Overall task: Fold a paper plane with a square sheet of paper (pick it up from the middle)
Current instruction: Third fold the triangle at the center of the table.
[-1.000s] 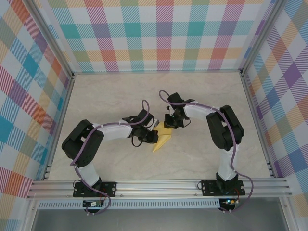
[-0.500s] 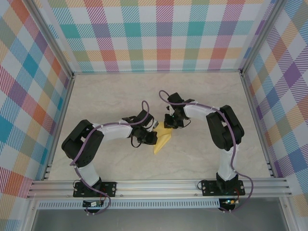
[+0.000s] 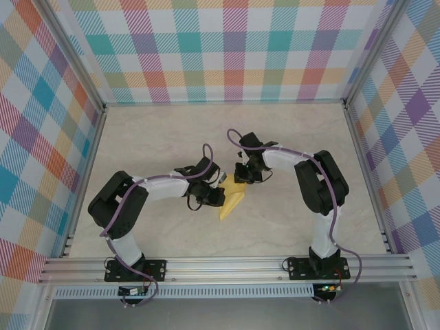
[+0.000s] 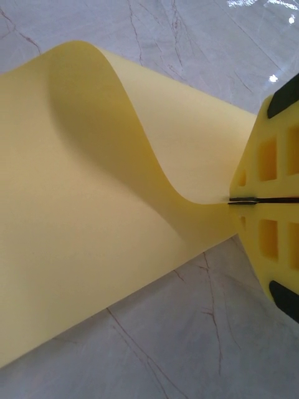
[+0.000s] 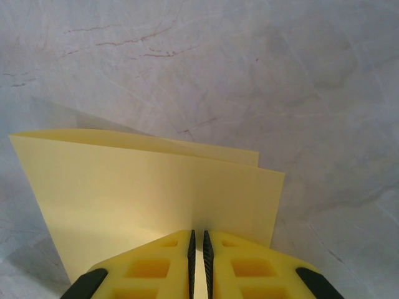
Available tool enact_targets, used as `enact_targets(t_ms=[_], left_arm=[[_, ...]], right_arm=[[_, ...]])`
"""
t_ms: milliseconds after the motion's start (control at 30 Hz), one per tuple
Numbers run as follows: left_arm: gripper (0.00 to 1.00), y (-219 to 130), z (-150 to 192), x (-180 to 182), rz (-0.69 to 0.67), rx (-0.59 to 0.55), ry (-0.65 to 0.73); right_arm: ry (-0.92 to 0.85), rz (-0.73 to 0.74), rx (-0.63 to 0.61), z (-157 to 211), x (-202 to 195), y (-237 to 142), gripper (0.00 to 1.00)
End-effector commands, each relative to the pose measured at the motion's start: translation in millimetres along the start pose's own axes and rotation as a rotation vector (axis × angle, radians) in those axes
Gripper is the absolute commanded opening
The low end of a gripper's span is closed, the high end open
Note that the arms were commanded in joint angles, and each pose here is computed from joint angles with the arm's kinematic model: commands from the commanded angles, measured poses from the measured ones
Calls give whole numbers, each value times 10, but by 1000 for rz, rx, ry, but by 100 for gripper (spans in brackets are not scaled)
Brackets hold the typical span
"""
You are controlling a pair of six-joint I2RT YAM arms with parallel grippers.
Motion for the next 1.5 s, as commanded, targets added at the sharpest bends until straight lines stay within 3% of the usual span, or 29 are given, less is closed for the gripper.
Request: enact_targets(t_ms=[0,667,1200,1467], left_arm=[[8,-65,-72,-125,64,-29,23],[8,52,24,116,-45,25,-24],[9,61,22,75,-19,26,-21],[8,84,54,97,-20,39,-19]], right_arm=[[20,25,82,206,-108,155,15],[18,39,85,227,-132,146,16],[25,33,84,225,-120,138,16],[28,-31,-55,2,105,-341,25]])
Point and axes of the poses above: each hand's point on the last joint's axis, 136 mm out from that joint toward the fingers, its own y axis out along the fingers, its own x axis along the line the jaws close on, z = x × y, the point moved 1 cm from there along -y, back along the fingers, and after that the axes turned 15 degrees about -y, right-handed, at the moved point
